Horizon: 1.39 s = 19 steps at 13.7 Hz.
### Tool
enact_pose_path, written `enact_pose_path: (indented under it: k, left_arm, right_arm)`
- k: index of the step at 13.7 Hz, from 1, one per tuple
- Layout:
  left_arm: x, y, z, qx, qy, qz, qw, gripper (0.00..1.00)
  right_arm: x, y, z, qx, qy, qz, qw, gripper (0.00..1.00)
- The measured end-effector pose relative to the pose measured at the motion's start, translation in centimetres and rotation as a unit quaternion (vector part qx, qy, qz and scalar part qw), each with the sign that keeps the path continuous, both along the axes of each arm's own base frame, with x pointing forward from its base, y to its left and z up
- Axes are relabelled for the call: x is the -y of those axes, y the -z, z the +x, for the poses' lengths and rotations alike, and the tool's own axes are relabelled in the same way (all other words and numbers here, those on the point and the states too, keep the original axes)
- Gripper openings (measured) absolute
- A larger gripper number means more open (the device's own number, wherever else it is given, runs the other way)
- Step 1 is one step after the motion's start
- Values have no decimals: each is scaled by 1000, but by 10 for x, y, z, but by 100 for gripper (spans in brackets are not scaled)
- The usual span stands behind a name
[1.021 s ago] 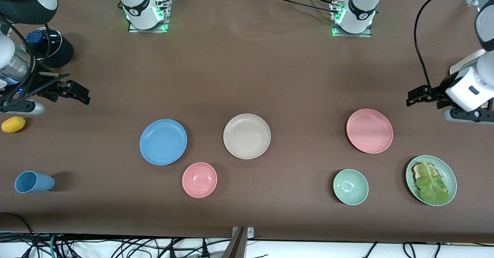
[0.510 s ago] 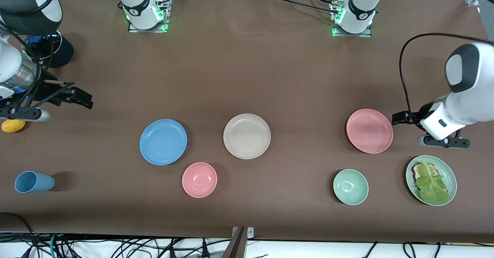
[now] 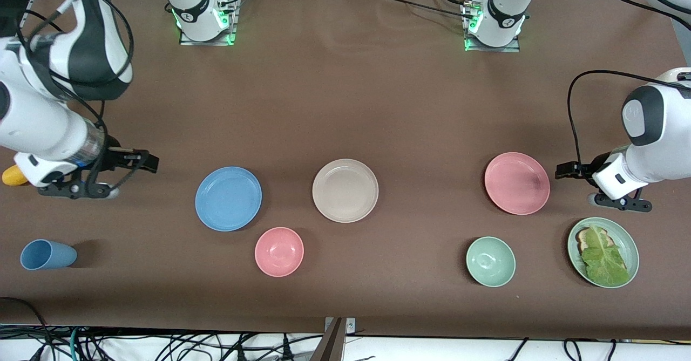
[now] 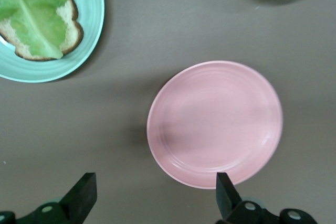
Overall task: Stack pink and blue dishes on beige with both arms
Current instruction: 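Grasp the pink and blue plates with the left and right grippers, then lift the pink plate onto the beige plate with the left gripper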
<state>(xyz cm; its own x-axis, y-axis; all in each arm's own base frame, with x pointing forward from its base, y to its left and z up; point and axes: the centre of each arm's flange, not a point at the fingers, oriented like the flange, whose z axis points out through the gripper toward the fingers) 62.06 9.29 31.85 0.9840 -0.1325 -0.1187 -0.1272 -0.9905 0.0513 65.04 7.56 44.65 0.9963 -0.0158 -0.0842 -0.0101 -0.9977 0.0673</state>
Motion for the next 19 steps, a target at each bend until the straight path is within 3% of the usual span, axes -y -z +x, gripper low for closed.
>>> enact_pose_path:
  k: [2, 4, 7, 10, 18, 19]
  left_arm:
    - [3, 31, -12, 14, 2, 1, 1000, 100]
    - [6, 61, -29, 19, 2, 2, 1000, 100]
    - [-5, 102, -45, 21, -10, 2, 1000, 100]
    - [-17, 133, -50, 18, -21, 1, 1000, 100]
    - [-7, 137, -44, 24, -12, -2, 1000, 16]
    - [-6, 134, -42, 27, -9, -2, 1000, 15]
  right_arm:
    - [-19, 34, 4, -18, -15, -2, 1000, 100]
    - [-30, 77, 9, -18, -24, -1, 1000, 100]
    - [-29, 134, 4, 2, -28, 4, 1000, 100]
    - [-28, 180, -10, 39, -33, 12, 999, 100]
    - [-20, 250, -13, 85, -34, 24, 996, 100]
    - [-26, 252, -13, 89, -38, 27, 995, 99]
